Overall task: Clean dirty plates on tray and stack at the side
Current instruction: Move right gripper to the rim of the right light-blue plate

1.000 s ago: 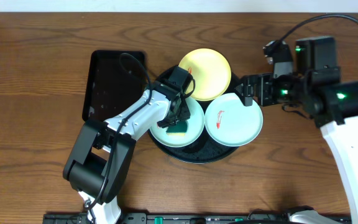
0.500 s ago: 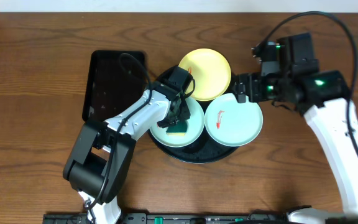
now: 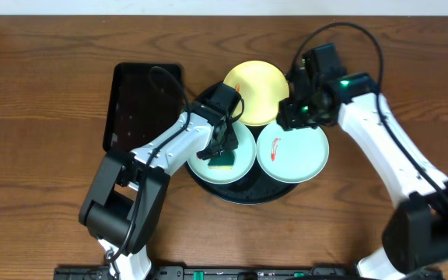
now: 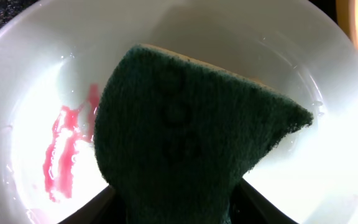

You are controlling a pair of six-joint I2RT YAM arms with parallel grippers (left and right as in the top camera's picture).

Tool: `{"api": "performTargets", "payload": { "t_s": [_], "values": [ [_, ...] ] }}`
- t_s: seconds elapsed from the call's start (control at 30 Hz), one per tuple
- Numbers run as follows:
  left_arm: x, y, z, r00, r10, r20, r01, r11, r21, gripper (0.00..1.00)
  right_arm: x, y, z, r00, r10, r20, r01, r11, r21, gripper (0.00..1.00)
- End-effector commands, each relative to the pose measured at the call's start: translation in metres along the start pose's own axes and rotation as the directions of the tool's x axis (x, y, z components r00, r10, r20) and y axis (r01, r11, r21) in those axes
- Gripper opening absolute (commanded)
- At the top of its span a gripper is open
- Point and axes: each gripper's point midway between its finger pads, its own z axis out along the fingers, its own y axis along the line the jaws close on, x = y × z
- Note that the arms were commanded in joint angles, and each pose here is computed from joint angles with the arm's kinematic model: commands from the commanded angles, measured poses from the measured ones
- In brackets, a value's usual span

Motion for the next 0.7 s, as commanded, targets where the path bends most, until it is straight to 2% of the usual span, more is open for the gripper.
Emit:
{"api": "performTargets", "payload": {
  "t_s": [0.0, 0.2, 0.3, 0.43, 0.67],
  "values": [
    [-0.003, -0.007, -0.008, 1.000, 0.018, 0.016, -0.019, 1.000, 0.022, 0.48, 0.004, 0.018, 0.019, 0.998, -0.056, -0.032, 0.055, 0.998, -0.043, 0.53],
    [-0.003, -0.007, -0.008, 1.000, 0.018, 0.016, -0.019, 1.000, 0.022, 0.48, -0.007, 0.040, 0.039, 0.993, -0.119, 0.010, 0.119, 0.991, -0.065, 0.53],
    [-0.003, -0.007, -0.008, 1.000, 0.018, 0.016, -0.019, 1.000, 0.023, 0.48, -0.011, 0.043, 0.053, 0.991, -0.128, 0.023, 0.129, 0.991, -0.026, 0.52],
    [-0.003, -0.007, -0.008, 1.000, 0.018, 0.015, -0.019, 1.000, 0.022, 0.48, -0.005, 0.043, 0.077, 0.994, -0.112, -0.015, 0.112, 0.994, 0.001, 0.43],
    [-0.003, -0.007, -0.008, 1.000, 0.018, 0.015, -0.019, 1.000, 0.022, 0.48, 0.010, 0.041, 0.106, 0.989, -0.118, -0.087, 0.119, 0.993, 0.009, 0.43]
  ]
}}
